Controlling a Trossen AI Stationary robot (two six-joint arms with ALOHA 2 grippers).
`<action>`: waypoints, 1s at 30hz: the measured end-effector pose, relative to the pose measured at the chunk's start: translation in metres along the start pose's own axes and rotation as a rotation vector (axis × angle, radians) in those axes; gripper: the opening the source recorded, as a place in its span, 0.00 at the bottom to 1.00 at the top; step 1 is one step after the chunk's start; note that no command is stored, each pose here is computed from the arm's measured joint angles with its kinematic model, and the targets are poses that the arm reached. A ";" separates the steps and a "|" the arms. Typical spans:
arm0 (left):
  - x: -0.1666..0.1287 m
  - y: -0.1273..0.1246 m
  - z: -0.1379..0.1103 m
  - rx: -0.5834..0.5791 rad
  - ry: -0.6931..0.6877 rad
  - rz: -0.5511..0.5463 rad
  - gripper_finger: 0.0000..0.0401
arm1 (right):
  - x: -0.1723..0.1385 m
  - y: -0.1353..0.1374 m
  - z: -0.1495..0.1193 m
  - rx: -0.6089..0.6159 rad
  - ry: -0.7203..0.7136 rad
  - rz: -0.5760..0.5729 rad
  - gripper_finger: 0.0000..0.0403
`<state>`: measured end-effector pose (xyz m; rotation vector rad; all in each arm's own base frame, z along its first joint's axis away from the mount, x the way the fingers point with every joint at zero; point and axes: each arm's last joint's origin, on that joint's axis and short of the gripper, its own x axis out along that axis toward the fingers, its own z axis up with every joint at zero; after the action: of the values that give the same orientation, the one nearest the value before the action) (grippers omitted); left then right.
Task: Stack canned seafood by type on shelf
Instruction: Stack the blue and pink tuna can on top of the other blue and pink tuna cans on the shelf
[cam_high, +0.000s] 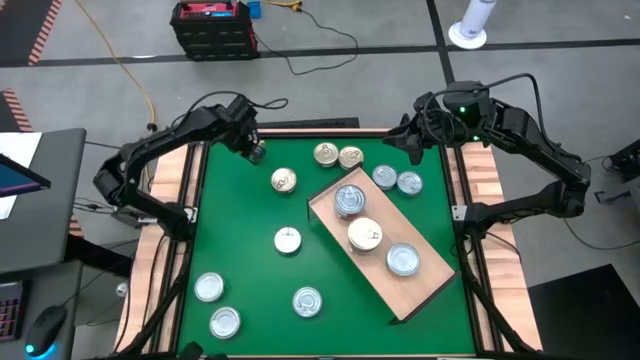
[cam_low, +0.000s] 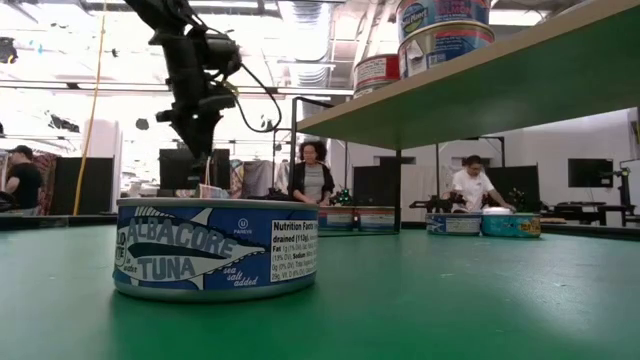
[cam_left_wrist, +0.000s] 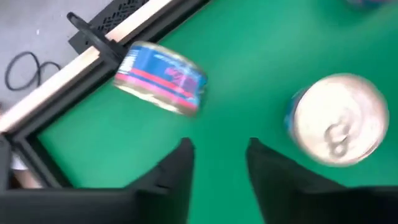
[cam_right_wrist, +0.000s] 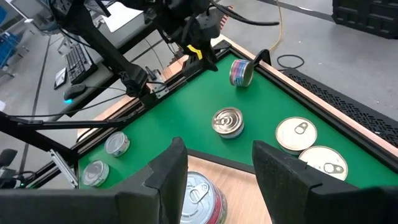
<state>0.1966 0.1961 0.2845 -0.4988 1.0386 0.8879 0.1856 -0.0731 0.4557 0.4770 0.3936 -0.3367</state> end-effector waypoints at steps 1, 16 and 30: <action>0.000 -0.002 0.001 -0.033 -0.010 0.005 0.45 | 0.000 0.000 0.000 -0.001 0.000 0.000 0.51; -0.006 -0.035 0.004 -0.600 -0.306 0.241 0.91 | 0.000 0.003 0.007 -0.070 -0.070 0.025 0.51; 0.047 -0.041 -0.036 -1.008 -0.446 0.264 0.91 | 0.000 0.005 0.011 -0.129 -0.111 0.061 0.51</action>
<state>0.2220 0.1644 0.2246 -0.9478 0.1821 1.6678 0.1911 -0.0745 0.4667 0.3417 0.2902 -0.2752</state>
